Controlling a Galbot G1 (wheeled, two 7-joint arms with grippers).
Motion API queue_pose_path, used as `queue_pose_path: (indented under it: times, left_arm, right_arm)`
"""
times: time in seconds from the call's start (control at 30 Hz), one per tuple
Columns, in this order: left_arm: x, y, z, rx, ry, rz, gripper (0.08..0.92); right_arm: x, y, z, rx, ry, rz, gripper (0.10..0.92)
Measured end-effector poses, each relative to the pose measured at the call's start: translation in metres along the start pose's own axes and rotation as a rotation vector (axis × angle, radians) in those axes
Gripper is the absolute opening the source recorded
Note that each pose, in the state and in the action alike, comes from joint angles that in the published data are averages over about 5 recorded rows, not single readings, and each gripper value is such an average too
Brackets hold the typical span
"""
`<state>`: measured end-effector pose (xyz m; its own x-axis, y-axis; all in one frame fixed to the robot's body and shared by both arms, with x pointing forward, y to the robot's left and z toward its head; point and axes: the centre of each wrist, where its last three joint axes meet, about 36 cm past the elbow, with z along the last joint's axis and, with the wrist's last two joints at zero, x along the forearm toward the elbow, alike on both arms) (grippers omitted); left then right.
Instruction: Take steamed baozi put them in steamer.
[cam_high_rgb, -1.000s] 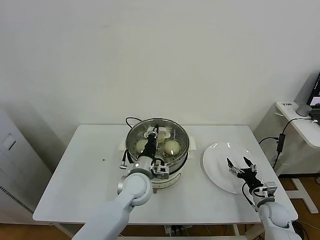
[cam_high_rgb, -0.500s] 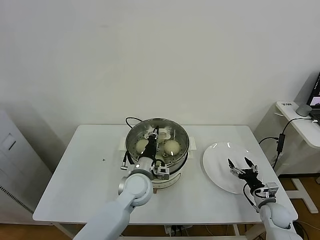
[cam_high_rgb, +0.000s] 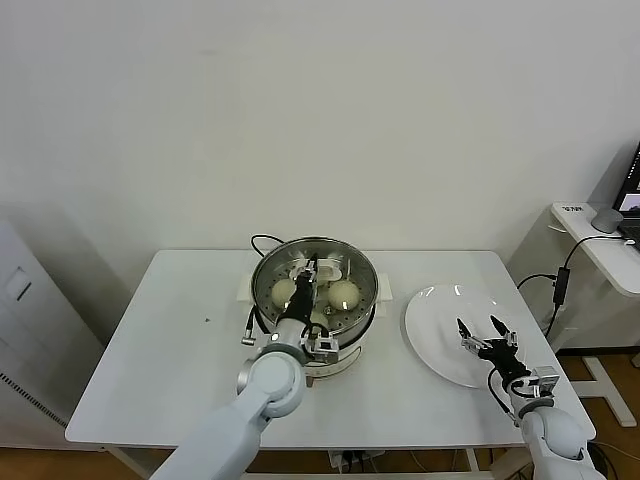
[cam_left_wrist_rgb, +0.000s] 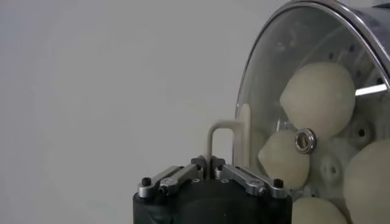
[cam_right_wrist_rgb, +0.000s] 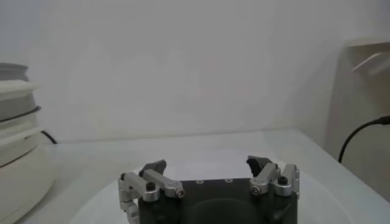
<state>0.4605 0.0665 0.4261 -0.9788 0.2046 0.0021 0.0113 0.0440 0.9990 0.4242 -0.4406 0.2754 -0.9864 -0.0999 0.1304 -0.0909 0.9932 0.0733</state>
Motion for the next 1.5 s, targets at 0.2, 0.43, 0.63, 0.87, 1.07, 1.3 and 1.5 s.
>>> queue_pose_path:
  times: [0.2, 0.43, 0.63, 0.87, 1.07, 1.3, 1.5]
  left_arm:
    - [0.01, 0.007, 0.007, 0.028, -0.02, 0.01, 0.411]
    - [0.031, 0.038, 0.028, 0.135, -0.127, 0.041, 0.619]
    - [0.043, 0.073, 0.061, 0.323, -0.283, 0.107, 0.78]
    - [0.053, 0.112, 0.101, 0.692, -0.408, 0.141, 0.822]
    - [0.058, 0.133, 0.137, 1.072, -0.378, 0.062, 0.823]
    - [0.064, 0.119, 0.18, 1.372, -0.187, -0.01, 0.823]
    - [0.069, 0.08, 0.218, 1.47, 0.007, -0.022, 0.823]
  right_arm:
    - [0.0, 0.001, 0.001, -0.002, 0.0, -0.004, 0.823]
    - [-0.002, 0.0, 0.0, -0.001, -0.003, -0.012, 0.823]
    - [-0.004, 0.007, -0.001, -0.013, 0.003, -0.026, 0.823]
    - [-0.005, 0.015, -0.008, -0.01, 0.008, 0.003, 0.823]
    - [-0.007, 0.022, -0.02, 0.005, -0.013, 0.036, 0.823]
    - [-0.005, 0.029, -0.03, 0.02, -0.039, 0.056, 0.823]
    - [0.0, 0.029, -0.04, 0.059, -0.042, 0.072, 0.823]
